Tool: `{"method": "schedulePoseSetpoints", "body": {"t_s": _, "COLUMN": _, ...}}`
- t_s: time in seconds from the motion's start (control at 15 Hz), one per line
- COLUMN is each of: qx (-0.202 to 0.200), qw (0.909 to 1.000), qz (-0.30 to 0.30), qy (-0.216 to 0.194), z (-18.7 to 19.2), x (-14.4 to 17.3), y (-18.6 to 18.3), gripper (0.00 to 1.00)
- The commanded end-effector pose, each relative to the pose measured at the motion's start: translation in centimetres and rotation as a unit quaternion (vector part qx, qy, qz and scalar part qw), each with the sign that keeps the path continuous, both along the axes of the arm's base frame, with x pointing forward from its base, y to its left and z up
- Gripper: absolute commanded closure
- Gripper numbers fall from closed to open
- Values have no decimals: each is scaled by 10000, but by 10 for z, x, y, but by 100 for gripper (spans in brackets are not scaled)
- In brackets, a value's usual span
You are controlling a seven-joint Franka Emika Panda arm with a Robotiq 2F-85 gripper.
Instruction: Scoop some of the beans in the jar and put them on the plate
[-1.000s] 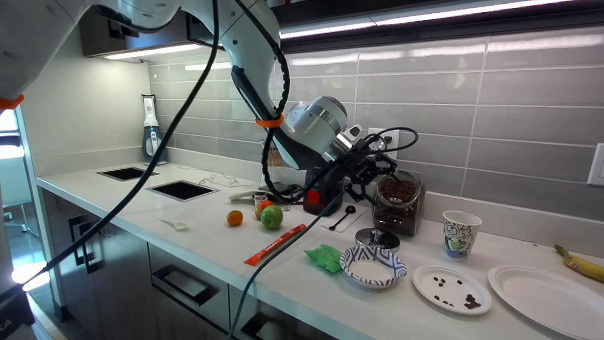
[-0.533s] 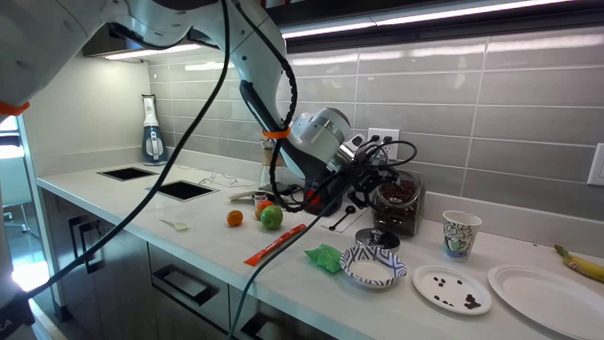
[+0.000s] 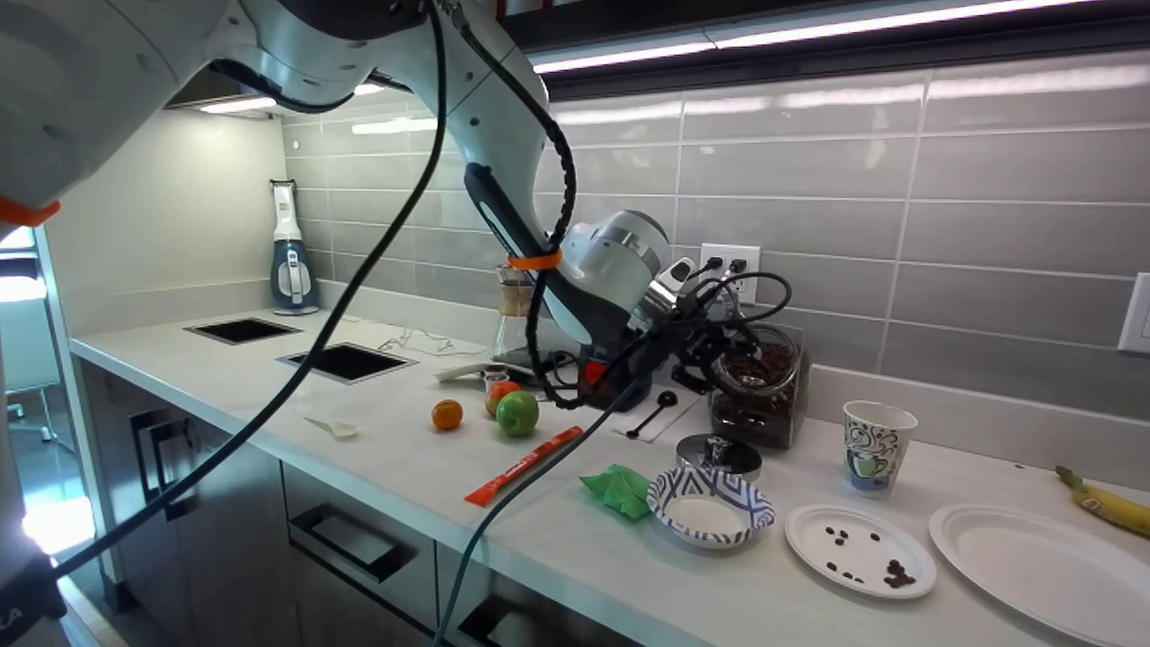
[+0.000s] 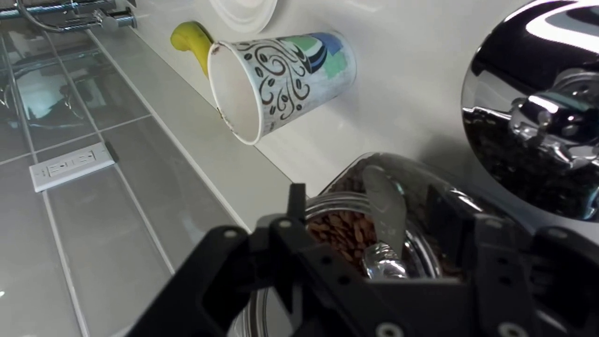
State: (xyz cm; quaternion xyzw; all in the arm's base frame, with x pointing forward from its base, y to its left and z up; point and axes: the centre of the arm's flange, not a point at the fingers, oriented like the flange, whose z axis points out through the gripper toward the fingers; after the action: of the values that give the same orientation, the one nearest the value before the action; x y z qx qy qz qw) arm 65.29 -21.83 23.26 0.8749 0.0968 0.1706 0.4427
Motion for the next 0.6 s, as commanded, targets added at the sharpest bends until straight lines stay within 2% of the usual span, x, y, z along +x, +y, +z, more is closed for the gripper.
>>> {"method": "schedulePoseSetpoints", "body": {"t_s": 0.0, "qx": -186, "qw": 9998, "qz": -38, "qy": -62, "z": -10, "x": 3, "y": -1, "gripper": 48}}
{"method": "schedulePoseSetpoints", "body": {"t_s": 0.07, "qx": -194, "qw": 9998, "qz": -36, "qy": -62, "z": -10, "x": 3, "y": -1, "gripper": 56}}
{"method": "schedulePoseSetpoints", "body": {"t_s": 0.13, "qx": -202, "qw": 9998, "qz": -32, "qy": -56, "z": -11, "x": 4, "y": 0, "gripper": 69}}
{"method": "schedulePoseSetpoints", "body": {"t_s": 0.2, "qx": -212, "qw": 9998, "qz": -29, "qy": -56, "z": -12, "x": 4, "y": 0, "gripper": 71}}
{"method": "schedulePoseSetpoints", "body": {"t_s": 0.4, "qx": -230, "qw": 9997, "qz": -23, "qy": -35, "z": -14, "x": 6, "y": 0, "gripper": 100}}
{"method": "schedulePoseSetpoints", "body": {"t_s": 0.53, "qx": -244, "qw": 9997, "qz": -23, "qy": -29, "z": -15, "x": 7, "y": 0, "gripper": 100}}
